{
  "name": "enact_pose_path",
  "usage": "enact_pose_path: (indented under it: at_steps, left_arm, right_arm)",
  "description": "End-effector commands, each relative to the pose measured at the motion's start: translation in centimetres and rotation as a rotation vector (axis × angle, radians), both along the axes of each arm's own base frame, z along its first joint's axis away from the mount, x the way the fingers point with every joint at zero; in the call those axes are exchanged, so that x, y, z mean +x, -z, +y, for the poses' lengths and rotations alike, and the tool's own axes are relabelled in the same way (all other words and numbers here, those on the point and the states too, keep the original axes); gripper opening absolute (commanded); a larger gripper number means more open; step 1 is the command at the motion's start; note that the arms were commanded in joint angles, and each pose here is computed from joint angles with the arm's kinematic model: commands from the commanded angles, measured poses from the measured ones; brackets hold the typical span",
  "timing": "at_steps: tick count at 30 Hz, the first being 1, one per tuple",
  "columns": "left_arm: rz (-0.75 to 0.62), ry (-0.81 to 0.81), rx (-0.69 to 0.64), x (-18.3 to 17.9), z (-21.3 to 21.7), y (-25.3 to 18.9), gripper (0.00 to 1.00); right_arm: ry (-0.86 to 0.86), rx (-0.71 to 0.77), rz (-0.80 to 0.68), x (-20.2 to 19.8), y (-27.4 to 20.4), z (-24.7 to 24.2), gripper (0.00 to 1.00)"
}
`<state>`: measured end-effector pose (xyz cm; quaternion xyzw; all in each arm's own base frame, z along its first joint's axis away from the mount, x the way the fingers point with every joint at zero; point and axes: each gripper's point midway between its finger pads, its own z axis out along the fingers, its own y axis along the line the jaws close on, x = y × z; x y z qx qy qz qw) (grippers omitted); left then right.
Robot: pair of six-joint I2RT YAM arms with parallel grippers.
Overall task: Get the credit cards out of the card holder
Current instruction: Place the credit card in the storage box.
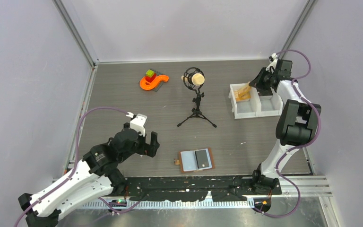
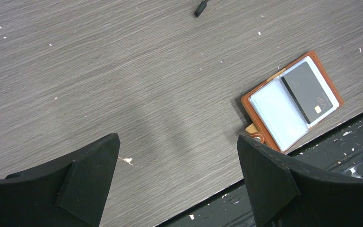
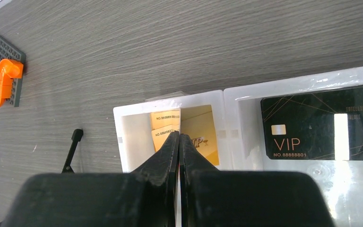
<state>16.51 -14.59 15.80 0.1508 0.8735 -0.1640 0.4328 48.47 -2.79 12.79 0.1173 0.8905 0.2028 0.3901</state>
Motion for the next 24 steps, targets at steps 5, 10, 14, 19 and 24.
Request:
enact_pose_path:
  at_steps: [5,10,14,19,24]
  left_arm:
    - [-0.051,-0.005,-0.040,1.0,-0.5,-2.5,1.00]
    - [-0.045,-0.006,-0.040,1.0,-0.6,-2.4,1.00]
    - [-0.044,-0.006,-0.044,0.9,-0.5,-2.5,1.00]
    - [-0.039,-0.011,-0.051,0.6,-0.3,-2.4,1.00]
    - [-0.034,-0.017,-0.071,0.0,0.2,-2.3,1.00]
  right_arm:
    - [0.011,0.044,-0.062,1.5,-0.5,0.2,0.10]
    - [0.034,0.041,-0.054,1.5,-0.2,-0.1,0.19]
    - [0.058,0.033,-0.053,1.5,-0.4,-0.5,0.25]
    - [0.081,0.020,-0.047,1.4,-1.1,-0.9,0.28]
    - [0.105,0.001,-0.048,1.1,-2.1,-1.3,0.31]
